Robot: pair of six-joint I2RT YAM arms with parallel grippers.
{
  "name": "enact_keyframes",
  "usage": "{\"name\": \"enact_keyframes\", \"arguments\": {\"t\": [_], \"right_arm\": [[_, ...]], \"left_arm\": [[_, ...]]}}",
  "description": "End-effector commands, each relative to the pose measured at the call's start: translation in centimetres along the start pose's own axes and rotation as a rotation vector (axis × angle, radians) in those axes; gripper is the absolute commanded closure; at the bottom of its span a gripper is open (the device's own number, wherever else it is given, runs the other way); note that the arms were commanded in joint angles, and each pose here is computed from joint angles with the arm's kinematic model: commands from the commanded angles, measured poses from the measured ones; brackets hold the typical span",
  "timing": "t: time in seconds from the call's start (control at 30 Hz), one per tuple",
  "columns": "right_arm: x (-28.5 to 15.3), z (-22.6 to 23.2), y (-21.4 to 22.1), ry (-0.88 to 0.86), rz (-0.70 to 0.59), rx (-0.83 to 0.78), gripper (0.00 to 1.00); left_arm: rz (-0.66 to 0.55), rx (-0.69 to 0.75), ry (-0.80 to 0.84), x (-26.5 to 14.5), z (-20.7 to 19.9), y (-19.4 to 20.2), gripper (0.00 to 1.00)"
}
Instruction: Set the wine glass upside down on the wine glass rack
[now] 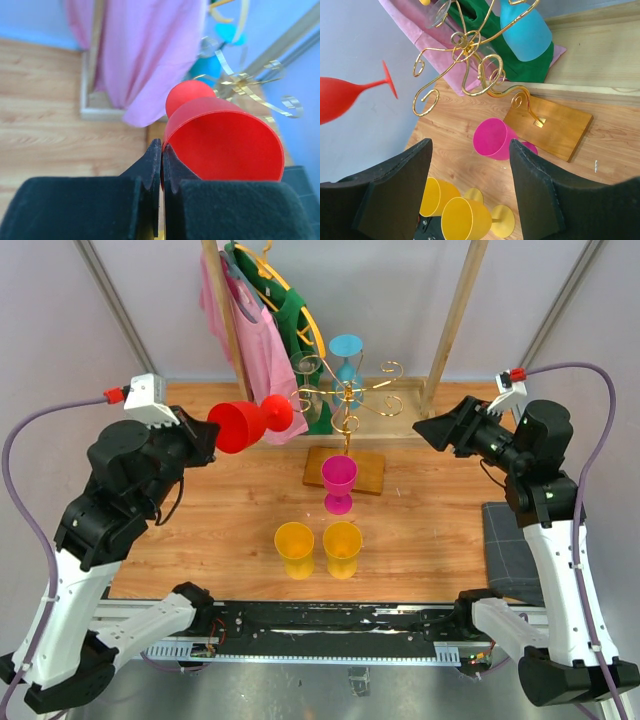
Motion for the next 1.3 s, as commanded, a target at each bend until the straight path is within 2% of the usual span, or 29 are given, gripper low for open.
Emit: {"name": "enact_keyframes", "arguments": {"t": [0.0,0.3,0.43,0.83,0.97,1.03,1.13,1.27], "right_arm": [[-0.7,1.5,-1.3,-0.048,-0.044,-0.037,0.35],[-1.0,2.0,-1.4,-0.059,-0.045,-0.05,0.35],[-0.7,2.5,-1.6,-0.104,-0.034,-0.057,0.35],[0.3,3.6,-2.9,-0.17,-0.034,-0.077,0.34],[0.7,3.6,-3.0,-0.183,-0.026,-0.078,0.33],[0.8,3.6,-3.1,-0.186,-0.024,-0.079,0.32],[0.9,3.8,-3.1,-0.202,-0.019,-0.086,0.31],[1.0,5.2,-3.3,-0.31,0.002,-0.084,0.35]], "left_arm": [[-0.245,-0.079,0.256,-1.2,-3.3,-5.7,1.0],[-0.372,-0.102,0.414,-1.6,-5.4,-8.8,1.0],[-0.419,-0.117,0.601,-2.1,-7.7,-9.4,1.0],[-0.375,-0.268,1.15,-2.5,-13.1,-9.1,1.0],[-0.39,-0.462,1.355,-2.5,-11.4,-9.2,1.0],[-0.393,-0.545,1.408,-2.1,-10.1,-8.6,1.0],[-0.41,-0.607,1.471,-1.8,-8.7,-7.9,1.0],[-0.408,-0.684,1.552,-1.3,-7.5,-7.1,1.0]]}}
Point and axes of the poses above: each gripper's point midway between its finger pads, its own x axis out along the fingers, its own z axis along the line the jaws close on, y = z × x, the point moved 6 cm from there along -x, back along the fingers, and after that the axes turned 14 degrees about x, right-handed, at the moved point
